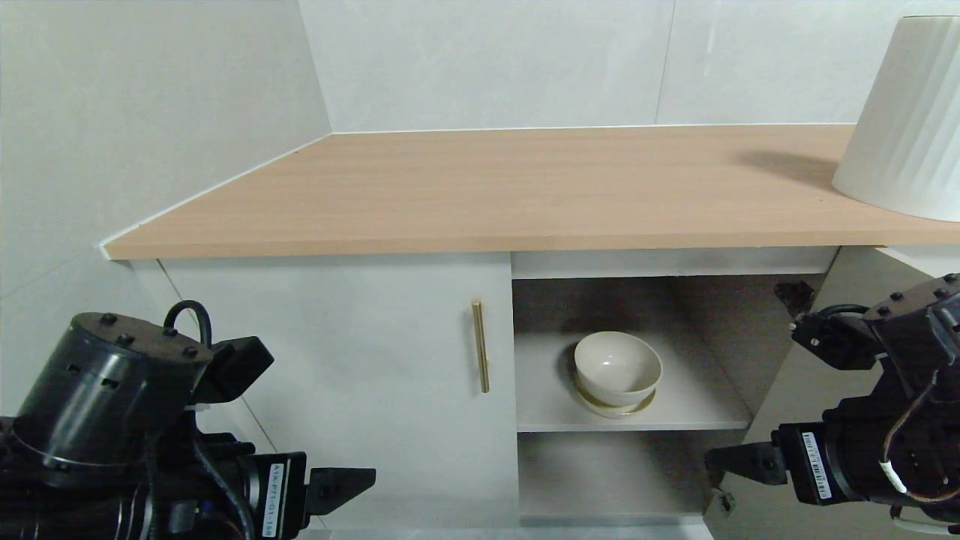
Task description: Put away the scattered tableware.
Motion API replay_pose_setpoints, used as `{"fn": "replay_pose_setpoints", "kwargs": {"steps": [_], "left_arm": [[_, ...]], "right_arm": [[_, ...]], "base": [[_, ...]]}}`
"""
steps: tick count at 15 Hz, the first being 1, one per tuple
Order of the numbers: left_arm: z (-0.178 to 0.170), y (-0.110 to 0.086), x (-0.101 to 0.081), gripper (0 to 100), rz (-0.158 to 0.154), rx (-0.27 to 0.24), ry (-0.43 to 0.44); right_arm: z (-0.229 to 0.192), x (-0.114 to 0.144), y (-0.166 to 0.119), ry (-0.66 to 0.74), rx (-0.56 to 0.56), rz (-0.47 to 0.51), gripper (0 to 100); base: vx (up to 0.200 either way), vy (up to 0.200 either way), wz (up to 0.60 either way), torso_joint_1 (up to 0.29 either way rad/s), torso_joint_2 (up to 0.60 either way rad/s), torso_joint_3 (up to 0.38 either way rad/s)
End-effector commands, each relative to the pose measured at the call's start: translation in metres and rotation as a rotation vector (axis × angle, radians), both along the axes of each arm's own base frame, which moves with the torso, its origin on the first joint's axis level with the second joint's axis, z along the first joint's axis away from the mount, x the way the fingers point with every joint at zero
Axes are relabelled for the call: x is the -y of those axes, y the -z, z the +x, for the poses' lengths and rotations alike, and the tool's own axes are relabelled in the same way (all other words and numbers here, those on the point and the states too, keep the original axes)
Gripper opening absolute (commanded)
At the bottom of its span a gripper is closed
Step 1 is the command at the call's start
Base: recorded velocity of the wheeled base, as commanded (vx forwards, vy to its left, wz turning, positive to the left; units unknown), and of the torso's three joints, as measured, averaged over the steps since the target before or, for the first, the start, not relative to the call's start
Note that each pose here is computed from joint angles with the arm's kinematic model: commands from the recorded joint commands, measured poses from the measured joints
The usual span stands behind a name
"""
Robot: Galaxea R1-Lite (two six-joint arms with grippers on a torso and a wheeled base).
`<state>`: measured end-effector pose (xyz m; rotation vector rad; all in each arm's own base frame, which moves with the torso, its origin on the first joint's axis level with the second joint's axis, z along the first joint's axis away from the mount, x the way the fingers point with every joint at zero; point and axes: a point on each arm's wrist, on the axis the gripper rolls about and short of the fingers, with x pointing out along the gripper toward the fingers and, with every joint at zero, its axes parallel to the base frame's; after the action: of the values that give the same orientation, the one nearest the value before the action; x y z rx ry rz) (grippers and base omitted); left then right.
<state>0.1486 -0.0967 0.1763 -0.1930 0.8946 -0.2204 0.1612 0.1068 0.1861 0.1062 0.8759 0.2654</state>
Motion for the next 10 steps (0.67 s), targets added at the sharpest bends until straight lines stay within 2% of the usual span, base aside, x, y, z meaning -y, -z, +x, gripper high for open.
{"fn": "replay_pose_setpoints", "kwargs": {"steps": [1, 10], "left_arm": [[0.0009, 0.0014, 0.0007, 100, 0.005, -0.007, 0.000], [0.0008, 0.0014, 0.0009, 100, 0.005, -0.007, 0.001]], "right_arm": [[-0.0005, 0.0002, 0.0004, -0.001, -0.001, -0.001, 100], [-0.0007, 0.0003, 0.0018, -0.001, -0.005, -0.007, 100]], "base": [[-0.200, 0.000, 0.00, 0.002, 0.00, 0.002], [-0.200, 0.000, 0.00, 0.002, 0.00, 0.002]]}}
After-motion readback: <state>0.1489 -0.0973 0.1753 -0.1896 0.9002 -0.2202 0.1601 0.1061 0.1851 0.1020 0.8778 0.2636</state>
